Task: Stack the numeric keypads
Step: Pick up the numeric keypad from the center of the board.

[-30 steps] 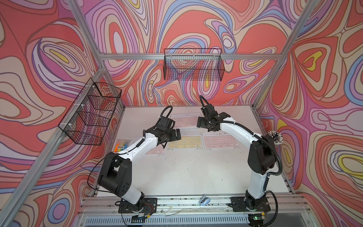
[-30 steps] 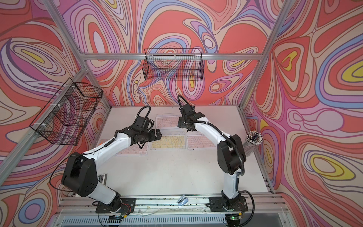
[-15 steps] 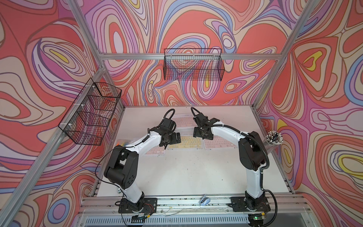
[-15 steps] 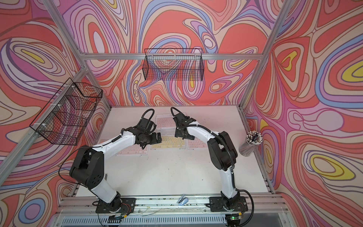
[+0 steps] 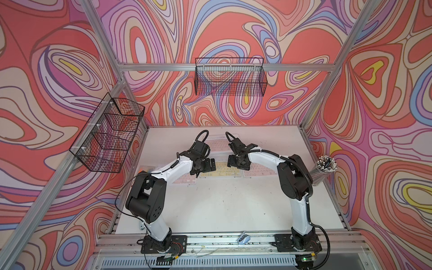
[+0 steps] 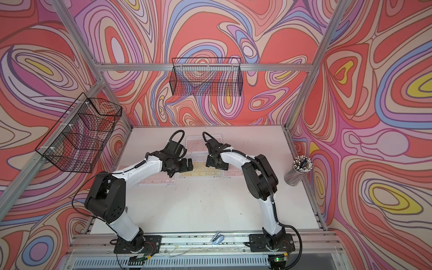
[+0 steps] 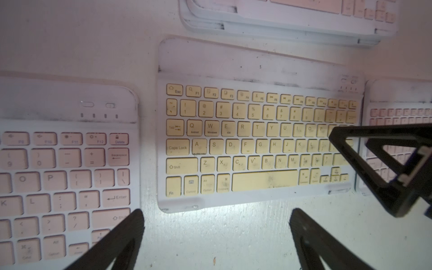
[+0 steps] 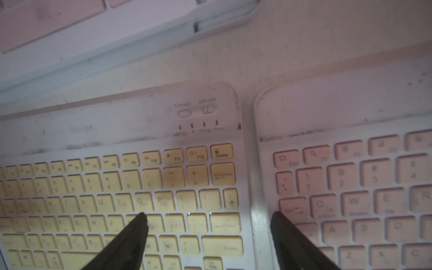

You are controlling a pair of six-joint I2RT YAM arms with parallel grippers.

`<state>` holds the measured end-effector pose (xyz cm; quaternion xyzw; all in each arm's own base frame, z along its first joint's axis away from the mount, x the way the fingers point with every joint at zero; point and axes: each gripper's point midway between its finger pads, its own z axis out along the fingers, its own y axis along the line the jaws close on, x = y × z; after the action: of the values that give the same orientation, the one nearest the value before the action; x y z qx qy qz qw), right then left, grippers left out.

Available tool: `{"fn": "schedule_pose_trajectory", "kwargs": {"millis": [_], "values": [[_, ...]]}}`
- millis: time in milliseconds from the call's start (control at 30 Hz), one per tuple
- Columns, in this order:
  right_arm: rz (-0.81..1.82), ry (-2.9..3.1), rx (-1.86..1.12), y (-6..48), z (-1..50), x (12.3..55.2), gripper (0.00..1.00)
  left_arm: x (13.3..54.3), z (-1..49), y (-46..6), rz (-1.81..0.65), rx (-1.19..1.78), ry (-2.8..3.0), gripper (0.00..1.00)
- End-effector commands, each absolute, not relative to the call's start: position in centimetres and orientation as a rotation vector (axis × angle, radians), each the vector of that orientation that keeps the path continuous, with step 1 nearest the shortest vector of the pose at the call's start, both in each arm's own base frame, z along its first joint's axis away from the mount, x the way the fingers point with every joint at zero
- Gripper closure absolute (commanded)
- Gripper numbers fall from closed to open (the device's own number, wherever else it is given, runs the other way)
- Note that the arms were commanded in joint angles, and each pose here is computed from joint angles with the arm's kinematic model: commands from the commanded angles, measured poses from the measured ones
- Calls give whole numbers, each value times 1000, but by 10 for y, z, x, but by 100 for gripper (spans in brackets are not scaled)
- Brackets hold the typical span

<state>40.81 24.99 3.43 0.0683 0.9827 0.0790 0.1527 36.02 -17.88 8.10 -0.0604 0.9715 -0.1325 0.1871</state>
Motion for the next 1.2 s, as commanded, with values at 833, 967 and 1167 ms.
{"fn": "schedule_pose_trajectory", "kwargs": {"millis": [833, 967, 1167], "values": [[117, 2864, 232, 237, 6, 402, 13, 366, 70, -181, -349, -158, 2752, 0], [150, 2861, 225, 241, 6, 403, 13, 370, 66, -182, -346, -170, 2753, 0], [161, 2870, 224, 243, 3, 402, 13, 377, 61, -184, -341, -171, 2762, 0]]}}
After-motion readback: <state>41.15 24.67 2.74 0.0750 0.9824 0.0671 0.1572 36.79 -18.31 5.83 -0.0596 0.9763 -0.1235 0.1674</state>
